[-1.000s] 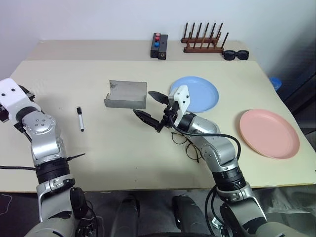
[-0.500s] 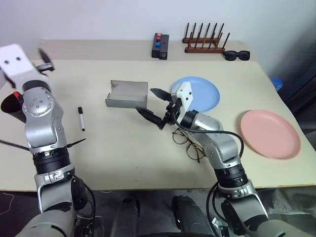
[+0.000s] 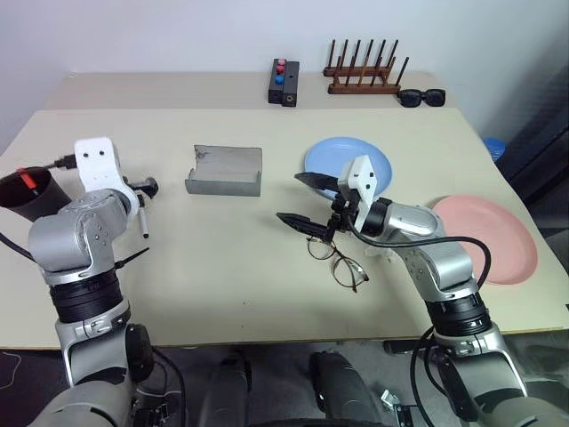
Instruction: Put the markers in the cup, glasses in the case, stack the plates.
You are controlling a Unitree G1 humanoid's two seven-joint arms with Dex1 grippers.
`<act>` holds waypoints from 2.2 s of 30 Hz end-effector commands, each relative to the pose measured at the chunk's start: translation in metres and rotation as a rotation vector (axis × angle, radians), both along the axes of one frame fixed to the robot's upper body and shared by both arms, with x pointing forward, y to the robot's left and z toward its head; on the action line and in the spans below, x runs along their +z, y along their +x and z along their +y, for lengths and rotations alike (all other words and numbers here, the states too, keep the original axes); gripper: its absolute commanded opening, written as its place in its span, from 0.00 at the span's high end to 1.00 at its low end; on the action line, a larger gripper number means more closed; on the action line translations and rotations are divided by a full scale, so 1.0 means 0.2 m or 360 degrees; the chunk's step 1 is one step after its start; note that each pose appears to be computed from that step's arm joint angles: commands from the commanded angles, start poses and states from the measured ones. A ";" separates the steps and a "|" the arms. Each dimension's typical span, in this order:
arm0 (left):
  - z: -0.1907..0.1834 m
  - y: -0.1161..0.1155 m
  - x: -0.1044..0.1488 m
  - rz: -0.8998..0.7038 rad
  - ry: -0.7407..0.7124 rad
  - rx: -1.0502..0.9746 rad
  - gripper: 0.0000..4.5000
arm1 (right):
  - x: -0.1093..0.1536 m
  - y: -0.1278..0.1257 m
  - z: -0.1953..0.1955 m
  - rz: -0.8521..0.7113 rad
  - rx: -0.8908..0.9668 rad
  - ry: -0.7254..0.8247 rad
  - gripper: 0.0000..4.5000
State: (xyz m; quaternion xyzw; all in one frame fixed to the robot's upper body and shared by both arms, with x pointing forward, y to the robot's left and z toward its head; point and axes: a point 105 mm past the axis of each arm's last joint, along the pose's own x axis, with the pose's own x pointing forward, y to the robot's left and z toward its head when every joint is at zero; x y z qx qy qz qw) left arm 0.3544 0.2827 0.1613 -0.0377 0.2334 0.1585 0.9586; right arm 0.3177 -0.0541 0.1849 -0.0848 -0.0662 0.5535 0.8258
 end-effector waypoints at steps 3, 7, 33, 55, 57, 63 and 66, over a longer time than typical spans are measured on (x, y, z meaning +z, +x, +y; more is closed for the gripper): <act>0.01 -0.04 -0.04 0.0202 -0.0114 0.0039 0.02 | 0.02 -0.07 0.01 -0.0047 0.0109 -0.0065 0.00; 0.00 -0.06 -0.09 0.0289 -0.0147 0.0040 0.02 | -0.03 -0.09 -0.02 -0.0008 0.0150 -0.0135 0.00; 0.03 0.04 0.19 -0.0410 0.0246 0.0113 1.00 | -0.04 -0.05 -0.03 -0.0046 0.0088 -0.0135 0.00; 0.44 -0.23 0.56 -0.1297 0.0846 0.0694 1.00 | 0.21 -0.10 0.30 -0.0123 0.0236 0.0408 0.00; 0.46 -0.24 0.52 -0.1271 0.0842 0.0708 1.00 | 0.21 -0.10 0.30 -0.0119 0.0250 0.0409 0.00; 0.49 -0.27 0.44 -0.1198 0.0853 0.0744 1.00 | 0.19 -0.11 0.30 -0.0106 0.0258 0.0402 0.00; 0.50 -0.29 0.40 -0.1174 0.0848 0.0769 1.00 | 0.18 -0.11 0.30 -0.0100 0.0255 0.0402 0.00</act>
